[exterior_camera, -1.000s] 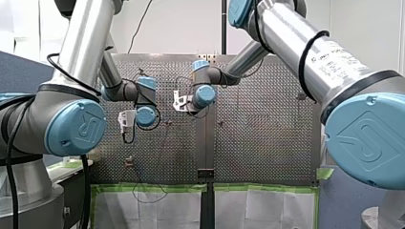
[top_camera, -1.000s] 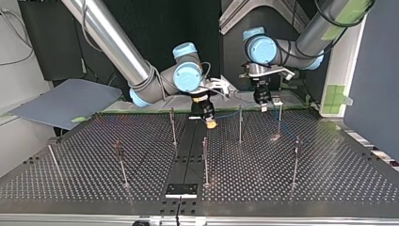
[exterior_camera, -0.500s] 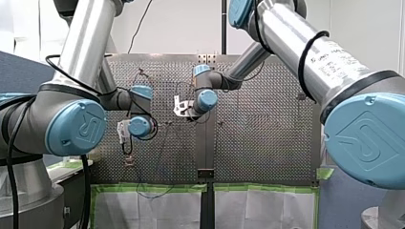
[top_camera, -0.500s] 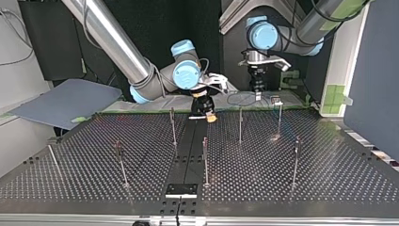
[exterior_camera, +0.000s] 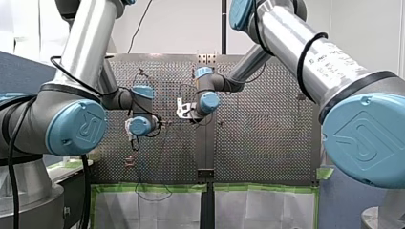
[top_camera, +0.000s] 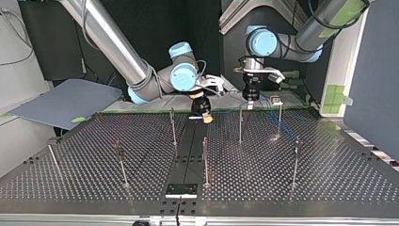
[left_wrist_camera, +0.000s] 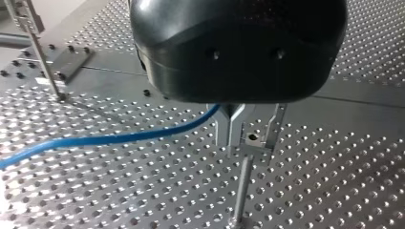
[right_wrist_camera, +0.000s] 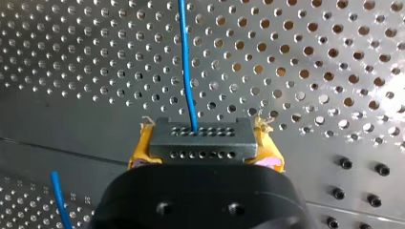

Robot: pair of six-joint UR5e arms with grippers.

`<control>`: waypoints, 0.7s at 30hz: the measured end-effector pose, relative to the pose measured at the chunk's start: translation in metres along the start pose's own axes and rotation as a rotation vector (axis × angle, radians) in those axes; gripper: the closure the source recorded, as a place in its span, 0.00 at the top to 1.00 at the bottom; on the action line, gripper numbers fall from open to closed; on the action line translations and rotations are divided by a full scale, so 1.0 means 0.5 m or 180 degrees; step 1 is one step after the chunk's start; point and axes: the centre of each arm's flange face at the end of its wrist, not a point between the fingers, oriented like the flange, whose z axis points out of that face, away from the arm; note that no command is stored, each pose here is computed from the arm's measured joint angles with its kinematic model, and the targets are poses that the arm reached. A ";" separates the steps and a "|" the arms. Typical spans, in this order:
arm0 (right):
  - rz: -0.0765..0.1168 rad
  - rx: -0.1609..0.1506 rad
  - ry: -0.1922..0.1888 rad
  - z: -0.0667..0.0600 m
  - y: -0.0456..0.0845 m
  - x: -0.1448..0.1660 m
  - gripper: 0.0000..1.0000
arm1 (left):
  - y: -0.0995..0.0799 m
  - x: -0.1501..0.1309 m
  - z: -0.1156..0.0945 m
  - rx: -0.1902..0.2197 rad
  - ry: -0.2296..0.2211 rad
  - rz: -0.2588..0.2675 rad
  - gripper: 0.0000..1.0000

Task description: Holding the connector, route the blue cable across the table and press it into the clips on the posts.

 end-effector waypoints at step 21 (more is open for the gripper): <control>-0.0006 -0.0082 0.0012 0.012 0.040 0.002 0.00 | 0.066 0.039 0.113 -0.0194 0.0012 0.0054 0.02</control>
